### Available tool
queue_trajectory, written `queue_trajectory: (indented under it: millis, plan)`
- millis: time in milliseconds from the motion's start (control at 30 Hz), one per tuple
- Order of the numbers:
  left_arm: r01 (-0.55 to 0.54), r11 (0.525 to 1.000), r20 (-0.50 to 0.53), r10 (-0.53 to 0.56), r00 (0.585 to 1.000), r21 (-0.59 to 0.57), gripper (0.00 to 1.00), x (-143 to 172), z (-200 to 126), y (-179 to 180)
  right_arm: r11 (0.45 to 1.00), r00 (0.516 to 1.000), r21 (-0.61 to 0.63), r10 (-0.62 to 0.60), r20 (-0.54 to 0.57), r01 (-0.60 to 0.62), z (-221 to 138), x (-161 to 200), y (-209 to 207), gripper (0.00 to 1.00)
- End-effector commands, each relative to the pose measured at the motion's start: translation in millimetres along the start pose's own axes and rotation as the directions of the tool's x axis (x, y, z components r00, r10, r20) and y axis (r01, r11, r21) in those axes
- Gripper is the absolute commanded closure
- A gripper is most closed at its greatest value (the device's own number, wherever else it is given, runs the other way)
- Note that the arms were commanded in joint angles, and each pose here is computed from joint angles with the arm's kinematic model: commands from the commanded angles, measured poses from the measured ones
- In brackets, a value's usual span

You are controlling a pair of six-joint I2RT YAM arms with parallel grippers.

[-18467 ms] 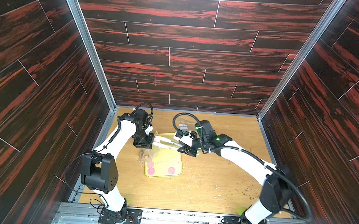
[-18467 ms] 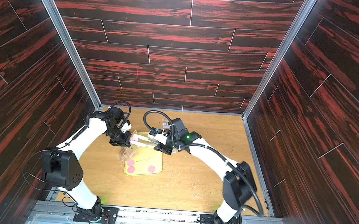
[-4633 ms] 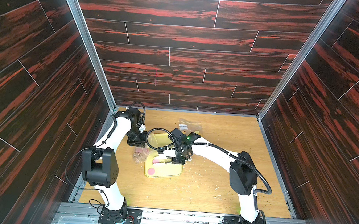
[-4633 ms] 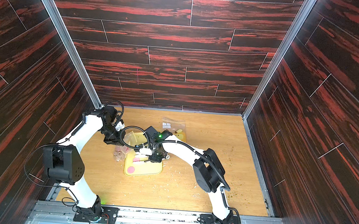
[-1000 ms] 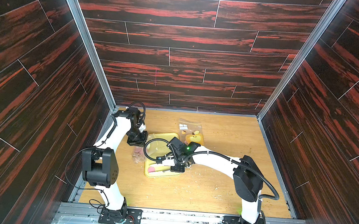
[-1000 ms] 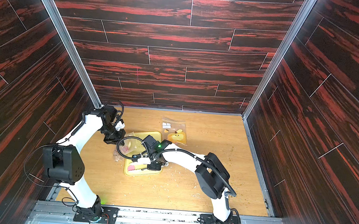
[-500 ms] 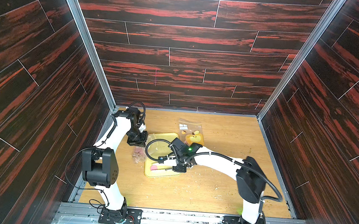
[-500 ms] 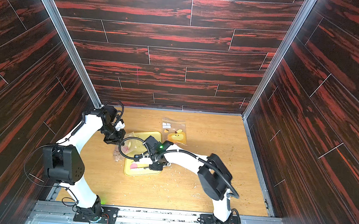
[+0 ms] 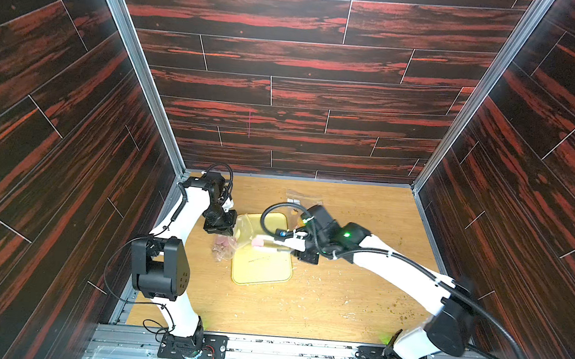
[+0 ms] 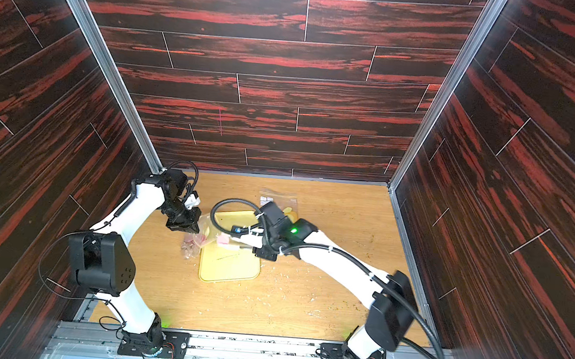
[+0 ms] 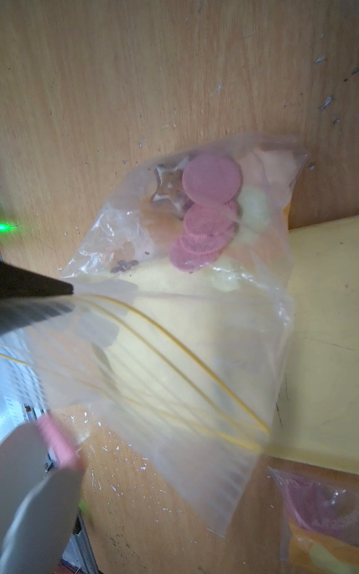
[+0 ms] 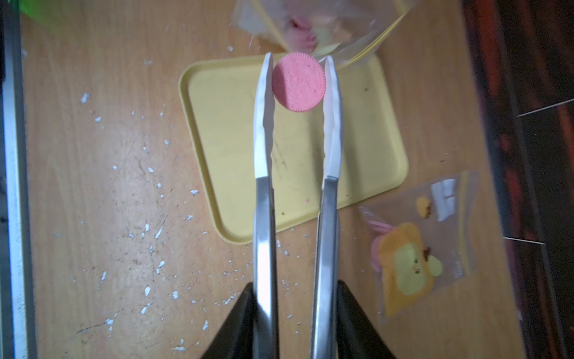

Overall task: Put the cookies into a resealable bag to prevent moisture
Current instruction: Place the cookie in the ziploc bag, then place the clamp on the tray.

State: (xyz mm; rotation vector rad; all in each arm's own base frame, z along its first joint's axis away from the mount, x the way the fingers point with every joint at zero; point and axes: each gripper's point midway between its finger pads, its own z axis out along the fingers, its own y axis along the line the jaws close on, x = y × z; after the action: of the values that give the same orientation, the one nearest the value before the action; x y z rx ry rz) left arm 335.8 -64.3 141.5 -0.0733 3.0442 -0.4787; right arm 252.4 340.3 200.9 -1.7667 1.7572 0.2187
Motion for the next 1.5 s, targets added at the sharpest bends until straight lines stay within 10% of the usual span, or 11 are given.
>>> queue_trajectory:
  millis: [0,400,967,1467]
  plan:
    - [-0.015,1.0,0.015,0.015,1.0,0.009,1.0,3,-12,-3,1.0,0.997,0.008,-0.027,0.075,0.027,-5,-27,-11,0.6]
    - [-0.021,1.0,0.033,0.021,0.999,0.001,1.0,5,-18,-3,0.998,0.997,-0.046,-0.036,0.062,0.039,47,-49,-35,0.55]
    - [-0.02,1.0,0.066,0.021,0.998,-0.019,1.0,5,-28,-2,0.987,0.981,0.041,0.148,0.128,-0.155,-21,20,-23,0.51]
    - [-0.01,0.997,0.208,0.025,0.978,-0.073,1.0,15,-79,-6,0.978,0.97,-0.038,0.208,0.127,-0.205,108,31,-4,0.52]
